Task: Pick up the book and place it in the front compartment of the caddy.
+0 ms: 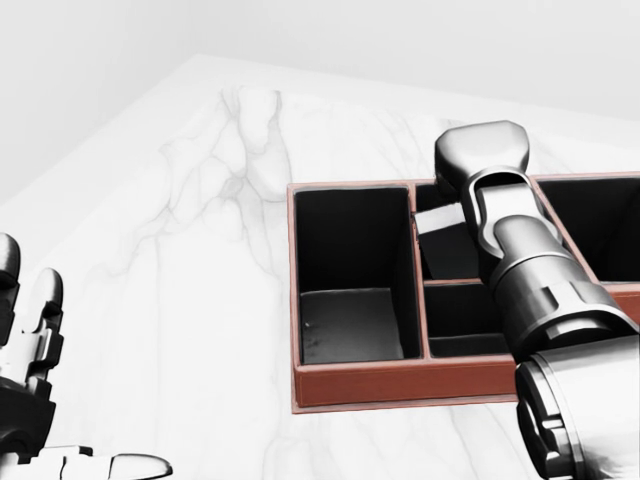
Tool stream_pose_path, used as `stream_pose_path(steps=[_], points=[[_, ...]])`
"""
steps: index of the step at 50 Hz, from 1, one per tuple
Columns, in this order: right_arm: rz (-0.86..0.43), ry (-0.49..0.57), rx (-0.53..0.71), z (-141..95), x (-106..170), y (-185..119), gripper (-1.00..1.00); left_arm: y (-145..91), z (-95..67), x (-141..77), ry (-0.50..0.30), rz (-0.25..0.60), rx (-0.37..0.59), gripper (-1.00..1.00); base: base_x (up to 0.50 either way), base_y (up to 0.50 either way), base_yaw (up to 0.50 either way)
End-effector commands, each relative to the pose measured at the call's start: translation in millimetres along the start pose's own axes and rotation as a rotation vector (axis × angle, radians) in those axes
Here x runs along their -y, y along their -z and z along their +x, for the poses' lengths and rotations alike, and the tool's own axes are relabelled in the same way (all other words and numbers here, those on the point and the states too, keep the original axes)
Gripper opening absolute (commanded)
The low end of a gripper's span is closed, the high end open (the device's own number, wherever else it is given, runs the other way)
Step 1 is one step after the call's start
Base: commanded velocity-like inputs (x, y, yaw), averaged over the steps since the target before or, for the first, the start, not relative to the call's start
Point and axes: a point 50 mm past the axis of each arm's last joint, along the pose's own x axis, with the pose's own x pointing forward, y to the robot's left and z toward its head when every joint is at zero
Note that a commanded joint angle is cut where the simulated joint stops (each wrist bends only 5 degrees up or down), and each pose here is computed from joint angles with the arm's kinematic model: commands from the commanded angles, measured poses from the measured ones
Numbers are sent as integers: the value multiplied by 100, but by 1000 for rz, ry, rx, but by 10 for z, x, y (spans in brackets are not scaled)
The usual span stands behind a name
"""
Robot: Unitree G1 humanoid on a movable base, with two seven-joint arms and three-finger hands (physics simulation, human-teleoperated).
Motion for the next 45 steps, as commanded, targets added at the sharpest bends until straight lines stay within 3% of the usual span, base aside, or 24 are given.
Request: stream_pose_path(steps=[1,19,30,37,45], points=[[3,-33,-1,2,-16,-3,100,106,38,1,-12,-11,-35,100,0,0,0],[-19,-3,-7,30,144,33,100,85,32,-4,-14,-12,-27,100,0,0,0],[-68,104,-16,78,721,67,100,85,26,-7,-14,-12,-28,100,0,0,0],[110,180,-24,68,1069,119,100,80,31,-8,-13,-12,-25,100,0,0,0],[201,243,-12,34,1358,151,100,90,23,3,-10,-10,-32,100,0,0,0]])
